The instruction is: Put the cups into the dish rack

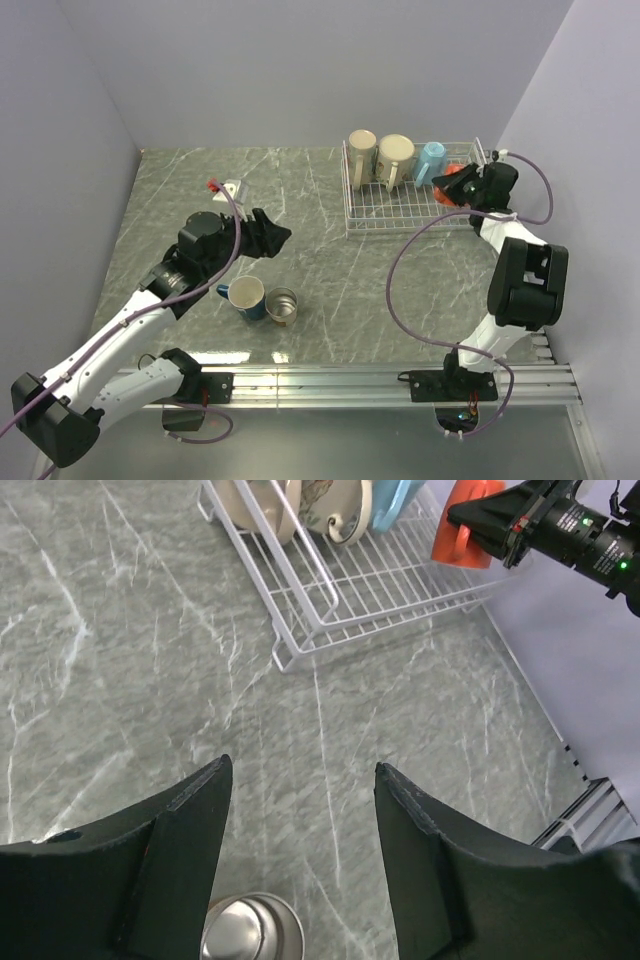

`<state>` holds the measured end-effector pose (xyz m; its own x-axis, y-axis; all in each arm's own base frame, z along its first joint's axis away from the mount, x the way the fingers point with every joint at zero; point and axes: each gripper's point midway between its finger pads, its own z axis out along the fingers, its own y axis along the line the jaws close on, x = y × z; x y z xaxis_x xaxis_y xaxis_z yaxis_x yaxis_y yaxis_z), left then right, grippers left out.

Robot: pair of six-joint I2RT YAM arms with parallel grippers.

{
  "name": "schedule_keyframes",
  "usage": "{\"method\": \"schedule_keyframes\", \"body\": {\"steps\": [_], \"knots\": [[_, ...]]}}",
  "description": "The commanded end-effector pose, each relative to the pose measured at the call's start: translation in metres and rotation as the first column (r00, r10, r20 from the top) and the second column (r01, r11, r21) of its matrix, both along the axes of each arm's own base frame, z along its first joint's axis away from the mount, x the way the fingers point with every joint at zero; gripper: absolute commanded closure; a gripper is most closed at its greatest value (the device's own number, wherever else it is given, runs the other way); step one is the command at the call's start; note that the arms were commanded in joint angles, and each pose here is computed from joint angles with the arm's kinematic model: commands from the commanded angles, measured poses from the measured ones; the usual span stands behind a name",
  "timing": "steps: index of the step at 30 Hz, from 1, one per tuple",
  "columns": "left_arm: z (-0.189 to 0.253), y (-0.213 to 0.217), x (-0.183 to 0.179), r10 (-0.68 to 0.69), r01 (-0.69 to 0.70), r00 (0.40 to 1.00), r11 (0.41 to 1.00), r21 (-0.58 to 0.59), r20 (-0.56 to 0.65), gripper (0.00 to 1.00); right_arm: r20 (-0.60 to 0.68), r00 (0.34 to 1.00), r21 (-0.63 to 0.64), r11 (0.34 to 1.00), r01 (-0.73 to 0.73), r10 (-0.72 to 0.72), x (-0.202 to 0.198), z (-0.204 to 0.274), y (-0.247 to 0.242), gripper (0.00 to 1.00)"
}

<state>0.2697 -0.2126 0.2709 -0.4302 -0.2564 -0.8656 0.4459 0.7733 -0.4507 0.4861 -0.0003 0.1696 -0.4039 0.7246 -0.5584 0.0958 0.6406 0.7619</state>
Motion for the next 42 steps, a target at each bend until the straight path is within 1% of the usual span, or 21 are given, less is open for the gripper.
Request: {"method": "schedule_keyframes", "body": {"steps": [1,3,4,6,8,12,15,16,17,18,20,21,23,26,30,33,34,37,39,40,42], "knots": [[-0.007,0.005,0.001,0.015,-0.015,1.000,1.000,0.027,0.002,0.36,0.265,0.964,-0.066,0.997,0.039,-0.020,0.024,0.045,-0.008,1.00],[-0.010,0.003,0.000,0.006,-0.006,1.000,1.000,0.021,-0.016,0.36,0.256,0.966,-0.037,0.999,0.039,-0.029,0.023,0.027,-0.006,1.00],[-0.012,0.003,0.000,0.008,-0.008,1.000,1.000,0.021,-0.021,0.36,0.294,0.955,-0.013,0.999,0.044,-0.039,0.024,0.033,-0.005,1.00],[-0.014,0.003,0.000,0.011,-0.010,1.000,1.000,0.023,-0.029,0.36,0.289,0.955,0.013,0.998,0.061,-0.062,0.020,0.021,-0.007,1.00],[-0.017,0.002,0.001,0.010,-0.009,0.999,0.999,0.031,-0.031,0.36,0.316,0.946,0.041,0.997,0.066,-0.075,0.016,0.024,-0.006,1.00],[-0.019,0.000,0.007,0.006,-0.005,1.000,0.998,0.057,-0.025,0.37,0.274,0.960,0.069,0.997,0.046,-0.063,0.005,0.008,0.000,1.00],[-0.018,-0.003,0.011,0.004,-0.002,1.000,0.999,0.054,-0.024,0.37,0.188,0.981,0.092,0.995,0.038,-0.055,0.000,-0.010,0.004,1.00],[-0.018,-0.005,0.012,0.003,-0.002,1.000,0.999,0.048,-0.023,0.37,0.156,0.986,0.096,0.995,0.043,-0.057,-0.003,-0.017,0.005,0.96],[-0.019,-0.006,0.013,0.001,0.000,1.000,0.999,0.045,-0.026,0.37,0.141,0.988,0.098,0.994,0.046,-0.059,-0.005,-0.019,0.005,0.87],[-0.020,-0.007,0.013,0.000,0.001,0.999,0.999,0.040,-0.032,0.37,0.110,0.992,0.099,0.994,0.051,-0.062,-0.009,-0.026,0.005,0.66],[-0.021,-0.008,0.016,0.006,-0.005,0.999,0.999,0.037,-0.040,0.37,0.075,0.995,0.104,0.993,0.059,-0.067,-0.013,-0.032,0.005,0.49],[-0.020,-0.009,0.017,0.007,-0.005,0.999,0.999,0.035,-0.040,0.38,0.055,0.996,0.113,0.992,0.063,-0.069,-0.016,-0.036,0.005,0.33],[-0.019,-0.009,0.018,0.009,-0.007,0.999,0.999,0.033,-0.038,0.38,0.023,0.998,0.127,0.991,0.047,-0.050,-0.022,-0.042,0.009,0.29],[-0.016,-0.009,0.020,0.017,-0.016,0.999,0.999,0.033,-0.030,0.37,-0.032,0.998,0.113,0.992,0.060,-0.057,-0.034,-0.050,0.010,0.29],[-0.010,-0.007,0.024,0.032,-0.032,0.999,0.999,0.036,-0.011,0.37,-0.124,0.989,0.055,0.995,0.087,-0.080,-0.053,-0.058,0.005,0.29],[-0.006,-0.006,0.024,0.037,-0.037,0.999,0.999,0.039,0.001,0.37,-0.129,0.988,0.027,0.996,0.085,-0.081,-0.060,-0.051,0.005,0.29],[-0.004,-0.006,0.024,0.036,-0.036,0.999,0.999,0.040,0.004,0.37,-0.150,0.986,0.028,0.996,0.081,-0.076,-0.066,-0.052,0.006,0.29],[-0.003,-0.005,0.024,0.029,-0.030,1.000,0.997,0.069,0.009,0.37,-0.134,0.990,0.020,0.999,0.046,-0.043,-0.074,-0.035,0.011,0.30],[-0.007,-0.003,0.024,0.025,-0.024,1.000,0.994,0.103,-0.006,0.36,-0.085,0.996,0.004,1.000,0.023,-0.022,-0.076,-0.009,0.014,0.30],[-0.011,0.003,0.024,0.054,-0.049,0.998,0.989,0.137,-0.034,0.36,-0.100,0.995,0.002,1.000,0.018,-0.018,-0.081,-0.006,0.015,0.30],[-0.028,0.002,0.020,0.028,-0.006,0.994,0.980,0.199,-0.108,0.36,-0.061,0.998,-0.014,1.000,0.005,-0.006,-0.086,0.022,0.017,0.30]]}}
